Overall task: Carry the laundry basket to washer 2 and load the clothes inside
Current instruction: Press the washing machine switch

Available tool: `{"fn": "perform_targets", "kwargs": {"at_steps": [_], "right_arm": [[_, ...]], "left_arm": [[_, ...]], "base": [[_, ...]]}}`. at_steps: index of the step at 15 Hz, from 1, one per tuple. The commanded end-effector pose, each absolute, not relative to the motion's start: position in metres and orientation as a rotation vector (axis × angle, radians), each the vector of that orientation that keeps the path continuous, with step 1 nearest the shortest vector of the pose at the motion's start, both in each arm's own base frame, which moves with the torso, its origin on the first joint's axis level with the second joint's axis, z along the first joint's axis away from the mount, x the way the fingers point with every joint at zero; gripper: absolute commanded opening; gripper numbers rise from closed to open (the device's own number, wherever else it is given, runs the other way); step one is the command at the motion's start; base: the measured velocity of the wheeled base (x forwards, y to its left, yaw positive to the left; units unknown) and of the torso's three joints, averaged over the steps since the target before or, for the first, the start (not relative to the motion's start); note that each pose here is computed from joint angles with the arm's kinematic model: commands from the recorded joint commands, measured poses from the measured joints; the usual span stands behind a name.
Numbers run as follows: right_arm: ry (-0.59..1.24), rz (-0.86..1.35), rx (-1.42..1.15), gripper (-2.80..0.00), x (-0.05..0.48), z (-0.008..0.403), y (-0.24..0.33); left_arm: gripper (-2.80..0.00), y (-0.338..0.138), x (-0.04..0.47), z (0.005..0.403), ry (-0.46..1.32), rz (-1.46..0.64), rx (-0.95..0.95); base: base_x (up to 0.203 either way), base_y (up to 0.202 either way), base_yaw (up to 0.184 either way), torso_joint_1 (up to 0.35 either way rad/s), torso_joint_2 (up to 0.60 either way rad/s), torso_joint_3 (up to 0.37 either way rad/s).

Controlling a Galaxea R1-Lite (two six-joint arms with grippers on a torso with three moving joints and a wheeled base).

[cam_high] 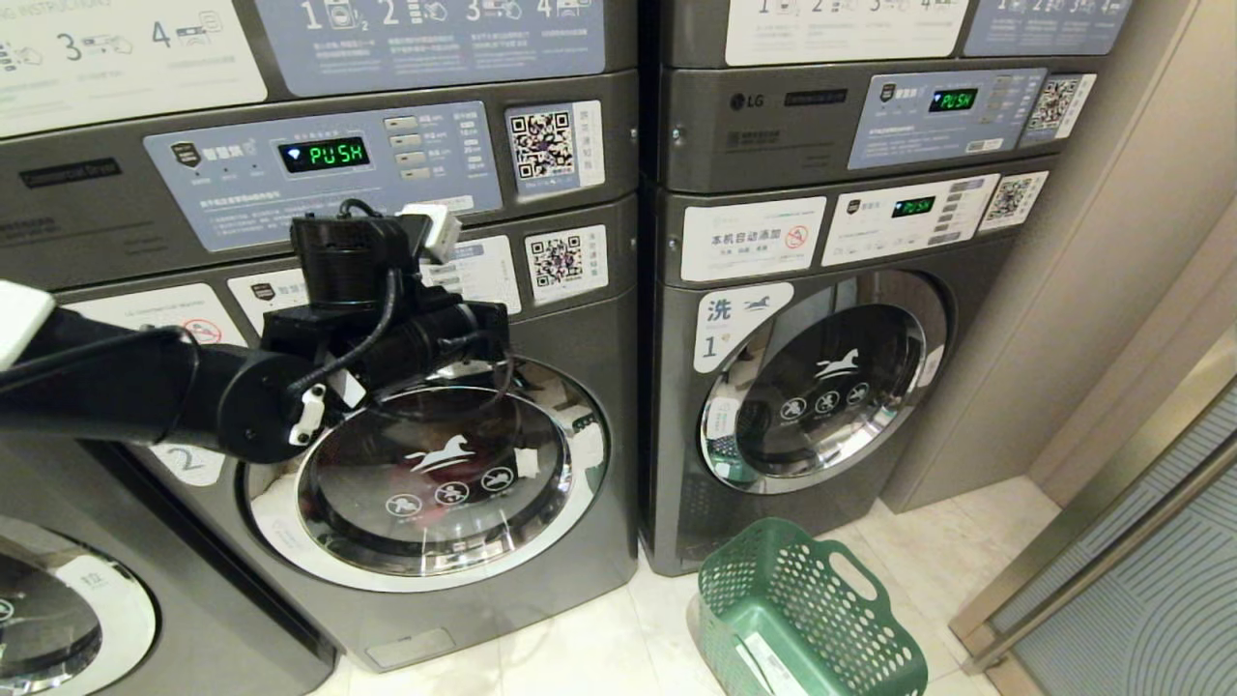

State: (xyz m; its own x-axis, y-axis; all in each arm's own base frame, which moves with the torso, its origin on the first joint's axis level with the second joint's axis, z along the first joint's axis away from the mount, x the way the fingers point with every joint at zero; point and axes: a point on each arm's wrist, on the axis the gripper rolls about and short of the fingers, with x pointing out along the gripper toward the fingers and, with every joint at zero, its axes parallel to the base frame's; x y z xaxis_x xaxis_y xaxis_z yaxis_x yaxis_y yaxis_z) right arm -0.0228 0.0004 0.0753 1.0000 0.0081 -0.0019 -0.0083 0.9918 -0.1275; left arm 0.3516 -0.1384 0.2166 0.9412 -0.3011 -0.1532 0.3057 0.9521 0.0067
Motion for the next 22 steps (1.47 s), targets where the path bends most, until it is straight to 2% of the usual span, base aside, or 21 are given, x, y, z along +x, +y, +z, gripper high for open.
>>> {"fn": "perform_targets", "kwargs": {"at_steps": [1, 15, 22], "right_arm": [[0.003, 0.008, -0.129, -2.8, -0.023, 0.075, 0.0], [0.004, 0.008, -0.127, -2.8, -0.023, 0.075, 0.0], [0.003, 0.008, -0.126, -2.8, -0.023, 0.075, 0.0]], "left_arm": [[-2.8, -0.129, 0.363, 0.219, 0.134, -0.281, 0.023], [-2.8, -0.11, 0.409, 0.213, 0.101, -0.203, 0.02], [-2.8, -0.09, 0.415, 0.212, 0.106, -0.159, 0.018]], "base": [[0.0, 0.0, 0.0, 0.0, 0.0, 0.0], [0.0, 0.0, 0.0, 0.0, 0.0, 0.0], [0.0, 0.0, 0.0, 0.0, 0.0, 0.0]]}}
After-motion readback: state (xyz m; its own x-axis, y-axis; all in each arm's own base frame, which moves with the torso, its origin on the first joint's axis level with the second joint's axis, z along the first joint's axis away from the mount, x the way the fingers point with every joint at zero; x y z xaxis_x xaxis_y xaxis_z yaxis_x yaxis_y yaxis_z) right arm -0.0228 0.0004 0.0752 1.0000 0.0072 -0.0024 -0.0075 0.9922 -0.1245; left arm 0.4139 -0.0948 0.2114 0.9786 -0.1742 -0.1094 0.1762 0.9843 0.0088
